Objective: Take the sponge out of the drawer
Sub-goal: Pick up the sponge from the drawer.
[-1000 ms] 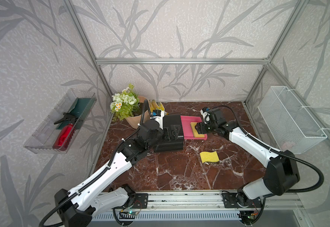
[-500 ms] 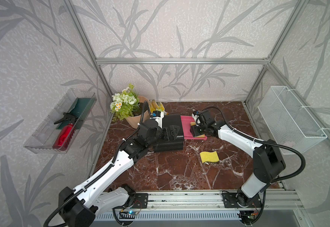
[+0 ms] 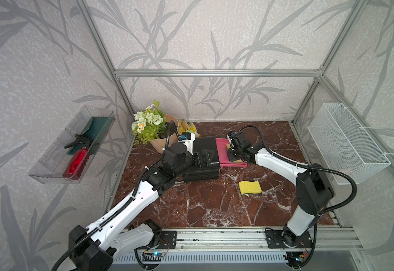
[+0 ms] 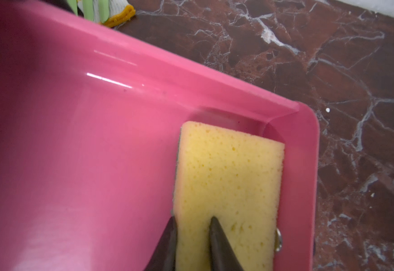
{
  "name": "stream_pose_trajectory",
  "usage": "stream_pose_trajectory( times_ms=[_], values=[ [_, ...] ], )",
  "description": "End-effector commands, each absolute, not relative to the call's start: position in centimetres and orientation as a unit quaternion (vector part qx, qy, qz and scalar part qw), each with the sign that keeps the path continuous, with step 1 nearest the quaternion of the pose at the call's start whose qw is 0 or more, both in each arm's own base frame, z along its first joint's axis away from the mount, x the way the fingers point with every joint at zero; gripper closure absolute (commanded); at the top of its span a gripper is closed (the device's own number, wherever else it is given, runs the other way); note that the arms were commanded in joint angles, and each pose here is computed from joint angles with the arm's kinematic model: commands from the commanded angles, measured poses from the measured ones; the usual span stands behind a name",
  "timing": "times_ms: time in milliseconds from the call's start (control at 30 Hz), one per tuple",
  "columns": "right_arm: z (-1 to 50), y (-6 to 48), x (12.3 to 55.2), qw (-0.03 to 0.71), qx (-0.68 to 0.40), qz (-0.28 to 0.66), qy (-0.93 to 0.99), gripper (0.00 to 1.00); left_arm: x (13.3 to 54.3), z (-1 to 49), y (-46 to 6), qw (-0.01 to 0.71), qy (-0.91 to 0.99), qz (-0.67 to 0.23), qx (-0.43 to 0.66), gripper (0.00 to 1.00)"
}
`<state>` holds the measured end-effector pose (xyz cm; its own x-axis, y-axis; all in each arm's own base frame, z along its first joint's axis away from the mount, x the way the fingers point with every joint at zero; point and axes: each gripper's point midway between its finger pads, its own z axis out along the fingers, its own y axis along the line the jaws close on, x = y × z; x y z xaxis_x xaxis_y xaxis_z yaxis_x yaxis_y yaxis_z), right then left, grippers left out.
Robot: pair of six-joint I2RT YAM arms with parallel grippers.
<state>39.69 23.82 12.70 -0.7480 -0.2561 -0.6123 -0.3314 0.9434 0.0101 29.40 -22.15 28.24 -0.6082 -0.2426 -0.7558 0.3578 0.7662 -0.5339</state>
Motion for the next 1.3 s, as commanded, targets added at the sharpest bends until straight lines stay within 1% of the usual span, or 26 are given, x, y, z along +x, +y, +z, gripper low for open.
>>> stream_pose_trajectory(
  times_ms=[0,100,167,333,433,500,600,700,833,933,967,1067,1267],
  values=[
    [11.4,23.5,38.8,0.291,-0.163,0.043,0.942,0.9,29.3,28.9,-21.8,0.451,0.822,-0.348,0.03,0.01],
    [13.3,24.1,38.8,0.313,-0.172,0.063,0.932,1.0,29.2,29.2,-21.6,0.454,0.82,-0.348,0.029,0.01],
    [15.2,23.8,38.9,0.338,-0.17,0.066,0.923,1.0,29.2,29.4,-21.4,0.457,0.819,-0.345,0.029,0.01],
    [21.5,23.5,37.9,0.425,-0.202,0.089,0.878,1.0,29.0,30.1,-21.4,0.454,0.821,-0.346,0.034,0.01],
    [24.2,23.8,36.0,0.446,-0.262,0.108,0.849,1.0,28.9,30.5,-22.2,0.433,0.827,-0.354,0.052,0.01],
    [25.1,24.1,34.2,0.447,-0.323,0.113,0.826,1.0,28.7,30.6,-22.3,0.418,0.84,-0.339,0.073,0.03],
    [26.3,24.4,30.8,0.448,-0.412,0.116,0.785,1.0,28.5,31.1,-22.1,0.402,0.854,-0.317,0.095,0.03],
    [27.5,24.4,27.9,0.448,-0.462,0.134,0.754,1.0,27.9,31.7,-23.6,0.364,0.856,-0.346,0.125,0.03],
    [28.9,24.8,25.6,0.467,-0.5,0.139,0.716,1.0,27.4,30.9,-26.3,0.299,0.856,-0.393,0.156,0.1],
    [28.9,24.9,24.7,0.464,-0.517,0.136,0.707,1.0,27.3,30.2,-27.5,0.254,0.863,-0.403,0.167,0.17],
    [28.8,24.9,24.6,0.462,-0.521,0.135,0.704,1.0,27.2,30.2,-27.9,0.246,0.861,-0.412,0.169,0.17],
    [28.2,25.2,24.3,0.452,-0.533,0.13,0.703,1.0,27.4,30.7,-28.7,0.243,0.85,-0.436,0.165,0.18],
    [27.8,25.6,24.4,0.445,-0.545,0.124,0.699,1.0,27.5,31.3,-29.2,0.246,0.839,-0.456,0.162,0.18]
  ],
)
